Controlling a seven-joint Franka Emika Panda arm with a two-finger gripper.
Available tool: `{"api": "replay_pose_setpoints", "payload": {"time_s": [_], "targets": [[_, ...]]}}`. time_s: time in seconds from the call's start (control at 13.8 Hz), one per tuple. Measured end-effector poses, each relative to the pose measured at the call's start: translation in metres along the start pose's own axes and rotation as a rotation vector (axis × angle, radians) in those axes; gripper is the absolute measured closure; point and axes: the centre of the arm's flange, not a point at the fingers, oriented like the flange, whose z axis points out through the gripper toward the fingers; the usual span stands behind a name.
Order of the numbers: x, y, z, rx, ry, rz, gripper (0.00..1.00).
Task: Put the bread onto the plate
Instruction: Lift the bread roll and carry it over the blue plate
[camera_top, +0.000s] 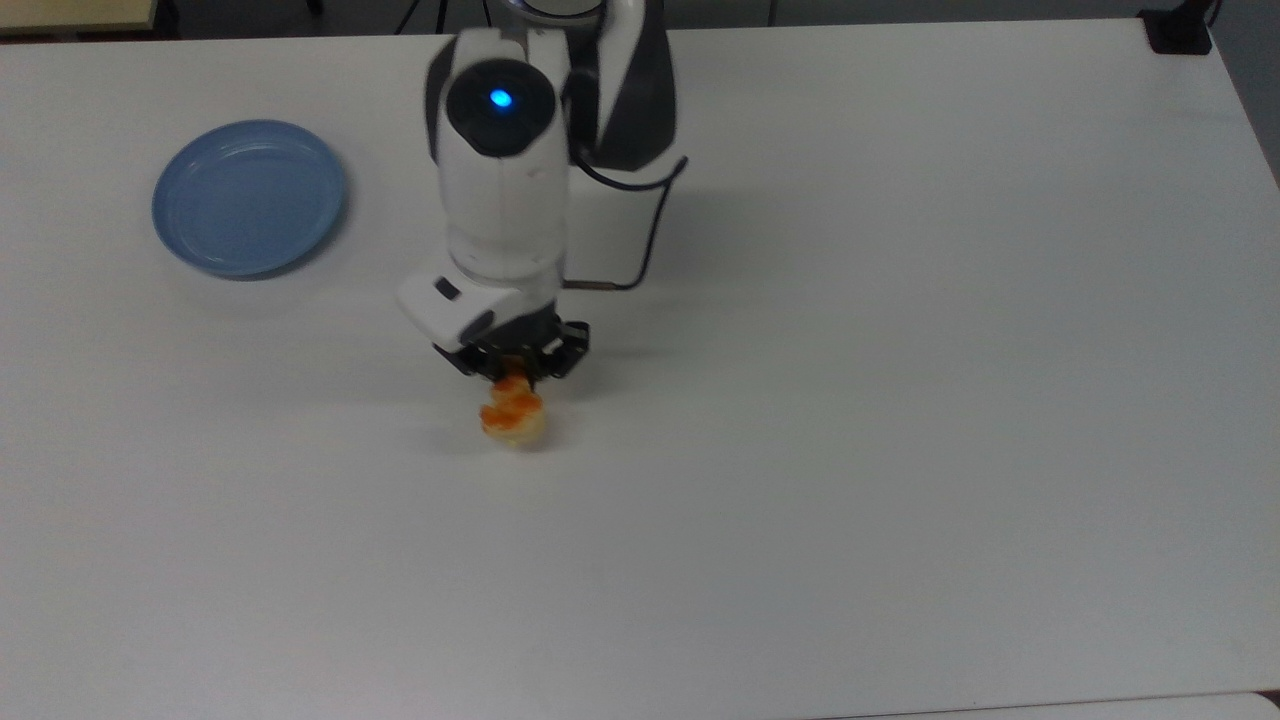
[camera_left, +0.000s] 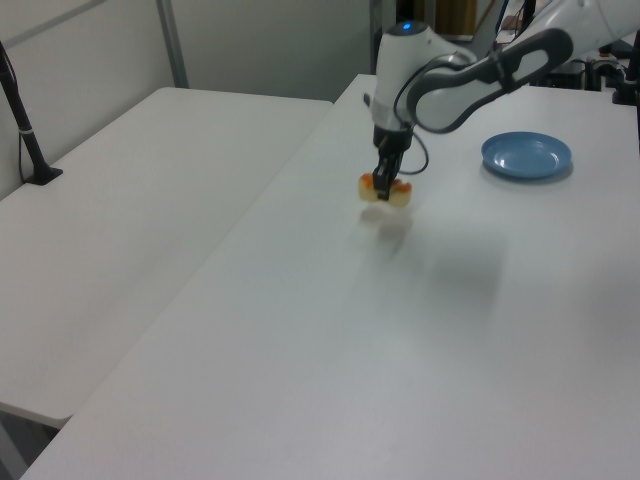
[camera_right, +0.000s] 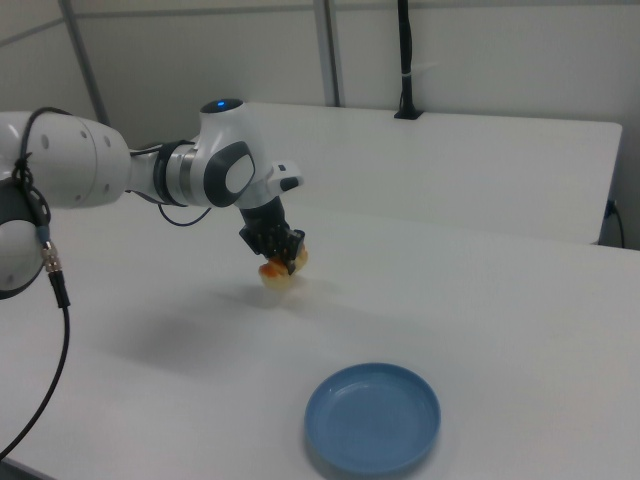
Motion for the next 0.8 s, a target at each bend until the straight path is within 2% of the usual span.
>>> {"api": "replay_pose_setpoints", "payload": {"time_s": [0.15,0.29,0.8], "targets": [[-0.019,0.037,-0.018,-0.010,-0.007,-0.027,0.72],[-0.049,0.082,-0.035,-0.019,-0.025,-0.058,0.72],[-0.181,0.254,-0.039,-0.010,-0.125,-0.211,0.72]]}}
